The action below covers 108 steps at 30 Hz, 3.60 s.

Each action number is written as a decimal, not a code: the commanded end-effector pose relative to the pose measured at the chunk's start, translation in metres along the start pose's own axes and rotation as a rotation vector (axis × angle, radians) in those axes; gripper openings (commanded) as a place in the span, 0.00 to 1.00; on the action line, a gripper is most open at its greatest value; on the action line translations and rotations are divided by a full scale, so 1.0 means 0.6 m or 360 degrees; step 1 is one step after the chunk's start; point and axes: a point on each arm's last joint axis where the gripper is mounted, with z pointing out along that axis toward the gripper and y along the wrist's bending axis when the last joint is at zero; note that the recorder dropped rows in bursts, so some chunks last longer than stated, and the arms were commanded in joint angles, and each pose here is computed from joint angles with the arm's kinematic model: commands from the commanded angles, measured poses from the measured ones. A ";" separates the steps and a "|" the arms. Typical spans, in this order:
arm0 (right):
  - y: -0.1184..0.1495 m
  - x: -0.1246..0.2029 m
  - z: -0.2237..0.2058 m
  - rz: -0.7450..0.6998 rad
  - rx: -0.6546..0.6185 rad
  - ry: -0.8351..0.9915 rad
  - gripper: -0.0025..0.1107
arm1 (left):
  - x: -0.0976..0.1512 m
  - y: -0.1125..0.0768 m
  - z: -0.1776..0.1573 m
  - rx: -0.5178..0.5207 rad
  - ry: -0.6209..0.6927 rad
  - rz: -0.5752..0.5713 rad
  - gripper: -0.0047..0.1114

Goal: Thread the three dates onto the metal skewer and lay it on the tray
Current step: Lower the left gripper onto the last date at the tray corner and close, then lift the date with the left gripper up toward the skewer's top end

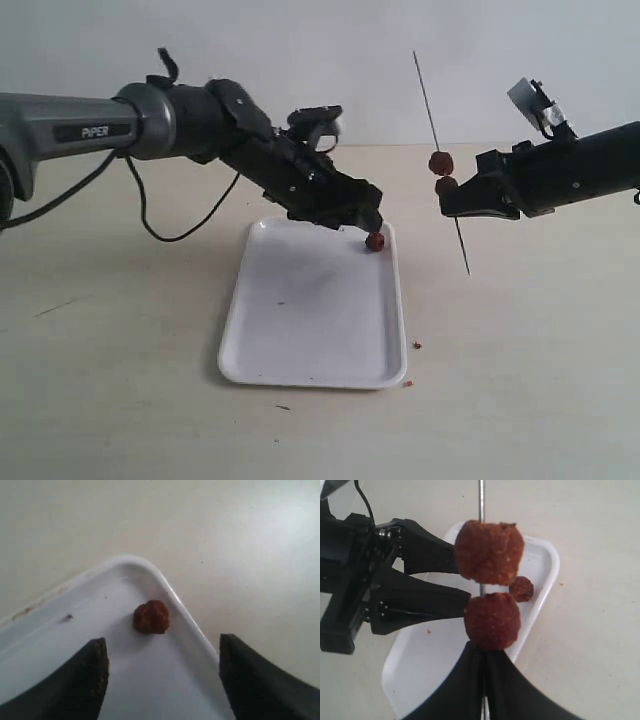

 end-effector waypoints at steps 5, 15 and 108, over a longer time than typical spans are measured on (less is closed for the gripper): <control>0.004 0.000 -0.006 -0.0054 0.0004 0.0035 0.02 | -0.028 -0.082 0.008 -0.0454 0.0067 0.0938 0.58; 0.003 0.002 -0.007 -0.0075 0.0012 0.0059 0.02 | -0.023 -0.085 0.011 -0.0490 0.0300 0.2001 0.58; -0.005 0.003 -0.007 -0.0097 0.0098 0.0064 0.02 | -0.042 -0.057 0.014 -0.0594 -0.0021 0.1315 0.28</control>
